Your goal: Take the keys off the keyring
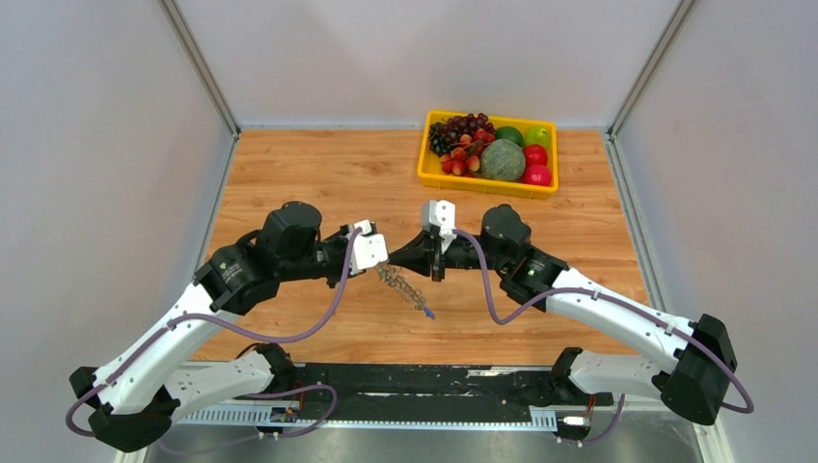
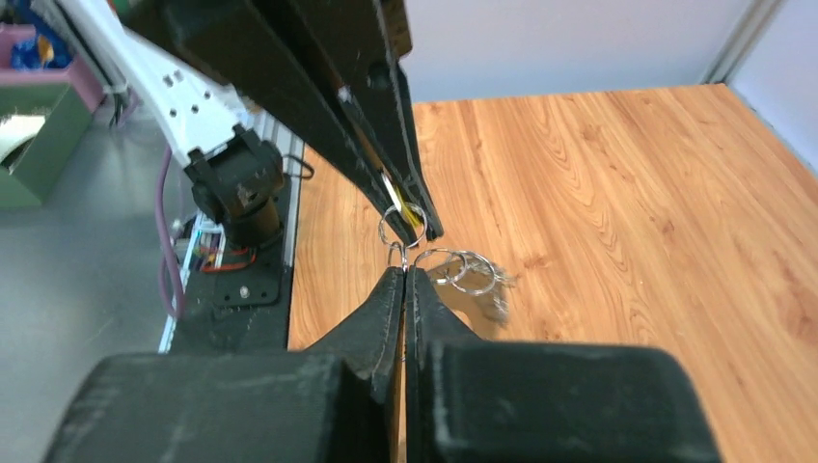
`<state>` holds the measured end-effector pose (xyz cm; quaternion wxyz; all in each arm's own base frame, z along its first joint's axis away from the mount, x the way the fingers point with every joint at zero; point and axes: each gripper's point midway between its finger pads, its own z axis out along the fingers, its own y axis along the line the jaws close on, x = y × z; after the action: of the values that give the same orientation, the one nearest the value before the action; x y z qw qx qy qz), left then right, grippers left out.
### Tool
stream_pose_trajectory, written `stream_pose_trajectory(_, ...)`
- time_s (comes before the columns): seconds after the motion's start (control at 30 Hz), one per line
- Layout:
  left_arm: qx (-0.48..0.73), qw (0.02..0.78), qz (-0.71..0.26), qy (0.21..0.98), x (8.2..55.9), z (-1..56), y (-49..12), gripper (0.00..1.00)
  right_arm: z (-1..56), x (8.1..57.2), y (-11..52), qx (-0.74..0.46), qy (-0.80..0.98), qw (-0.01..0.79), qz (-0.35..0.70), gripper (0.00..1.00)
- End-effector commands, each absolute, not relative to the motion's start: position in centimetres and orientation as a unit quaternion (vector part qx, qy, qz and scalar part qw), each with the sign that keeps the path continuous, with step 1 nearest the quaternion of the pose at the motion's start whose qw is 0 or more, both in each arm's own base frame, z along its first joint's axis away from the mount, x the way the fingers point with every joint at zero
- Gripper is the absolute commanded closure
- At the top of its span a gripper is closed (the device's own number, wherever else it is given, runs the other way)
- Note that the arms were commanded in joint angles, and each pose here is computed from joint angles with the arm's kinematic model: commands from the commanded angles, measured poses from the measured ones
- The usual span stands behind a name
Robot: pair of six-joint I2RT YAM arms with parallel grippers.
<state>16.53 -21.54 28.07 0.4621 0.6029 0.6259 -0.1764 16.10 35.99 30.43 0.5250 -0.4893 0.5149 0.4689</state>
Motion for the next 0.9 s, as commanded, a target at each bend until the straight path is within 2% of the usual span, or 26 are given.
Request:
stream_pose_trajectory(0.0, 0.594, 0.532, -0.144, 0.586, 18.9, 28.9, -22.6, 1.0, 36.1, 16.0, 34.7, -0.386, 0.479, 0.59, 0.523, 1.0)
stream_pose_trajectory(0.27, 0.602, 0.558, -0.157, 0.549, 19.5, 27.2, -24.5, 1.0, 35.2, 15.6, 34.2, -0.346, 0.468, 0.596, 0.553, 1.0)
stream_pose_trajectory(0.63, 0.567, 0.614, -0.143, 0.529, 19.5, 27.7, -23.3, 1.0, 30.3, 15.8, 33.1, -0.356, 0.508, 0.588, 0.519, 1.0)
stream_pose_trajectory(0.87, 0.598, 0.6, -0.188, 0.497, 17.5, 27.1, -24.5, 1.0, 31.2, 15.8, 33.3, -0.348, 0.488, 0.6, 0.529, 1.0)
